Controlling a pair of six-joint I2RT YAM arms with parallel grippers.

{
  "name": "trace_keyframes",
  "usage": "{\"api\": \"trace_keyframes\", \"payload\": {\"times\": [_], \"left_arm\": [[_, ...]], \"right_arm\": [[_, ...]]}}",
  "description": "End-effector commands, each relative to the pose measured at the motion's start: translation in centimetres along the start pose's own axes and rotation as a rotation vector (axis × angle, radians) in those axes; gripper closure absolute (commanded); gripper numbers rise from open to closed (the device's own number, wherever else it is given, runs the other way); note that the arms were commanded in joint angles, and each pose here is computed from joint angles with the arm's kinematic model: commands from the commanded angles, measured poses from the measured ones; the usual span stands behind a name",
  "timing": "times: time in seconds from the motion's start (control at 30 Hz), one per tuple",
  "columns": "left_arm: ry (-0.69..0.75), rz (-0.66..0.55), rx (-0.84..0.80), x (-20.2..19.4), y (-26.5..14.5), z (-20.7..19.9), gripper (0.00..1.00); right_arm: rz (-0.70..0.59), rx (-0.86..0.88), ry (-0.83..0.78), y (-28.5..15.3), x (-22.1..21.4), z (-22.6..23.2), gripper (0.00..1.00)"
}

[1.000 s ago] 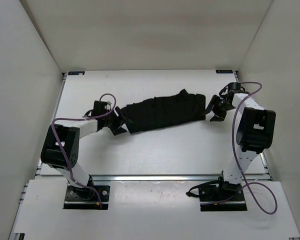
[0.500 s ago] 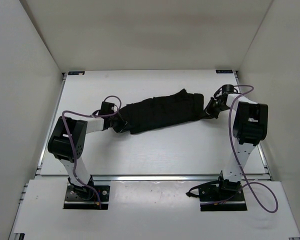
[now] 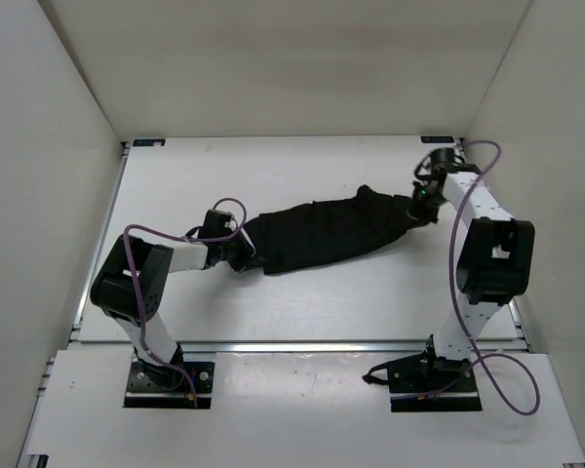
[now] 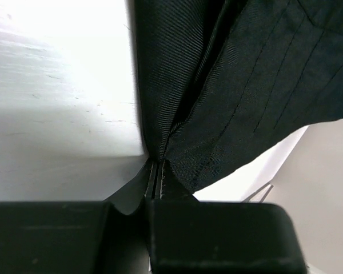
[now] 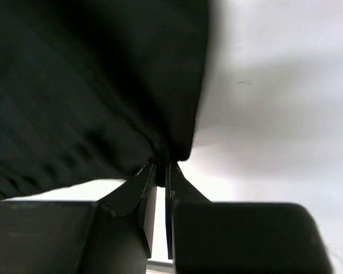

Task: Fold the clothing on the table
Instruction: Fold the skirt

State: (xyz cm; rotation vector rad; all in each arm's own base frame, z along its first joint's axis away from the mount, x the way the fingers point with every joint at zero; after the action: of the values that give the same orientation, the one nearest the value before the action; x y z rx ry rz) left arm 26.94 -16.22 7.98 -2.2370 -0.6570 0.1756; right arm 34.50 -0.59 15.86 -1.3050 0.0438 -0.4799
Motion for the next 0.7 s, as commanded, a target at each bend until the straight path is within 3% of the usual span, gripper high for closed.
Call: {"api": "trace_keyframes", "payload": {"times": [0.0, 0.13, 0.3, 0.47, 0.67], "left_arm": [[-0.008, -0.015, 0.001, 0.0, -0.3, -0.3, 0.98], [0.008, -0.021, -0.017, 0.1, -0.1, -1.2, 0.97], [0.008, -0.021, -0.003, 0.3, -0.1, -0.8, 0.96], [0.001, -0.015, 0.010, 0.1, -0.3, 0.3, 0.93], [-0.012, -0.015, 0.014, 0.2, -0.4, 0.7, 0.94]], "right_arm": [[-0.137, -0.059, -0.288, -4.5, -1.1, 8.4, 1.00], [-0.191, -0.002, -0.456, -3.9, -4.7, 16.7, 1.00], [-0.108, 0.120, -0.641, 1.2, -11.9, 24.0, 1.00], [-0.028, 0.091, -0.779, 5.0, -15.6, 27.8, 1.00], [0.003, 0.129, -0.834, 5.6, -17.2, 29.2, 1.00]]}}
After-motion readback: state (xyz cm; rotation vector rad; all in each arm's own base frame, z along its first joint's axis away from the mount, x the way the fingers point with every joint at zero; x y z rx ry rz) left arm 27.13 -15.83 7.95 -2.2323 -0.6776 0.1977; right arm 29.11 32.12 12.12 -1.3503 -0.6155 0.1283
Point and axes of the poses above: each gripper's point midway between its finger pads, its own y axis out along the fingers, its own z axis along the line the jaws close on, x = y × z, the point moved 9 cm from there along -y, back along the fingers
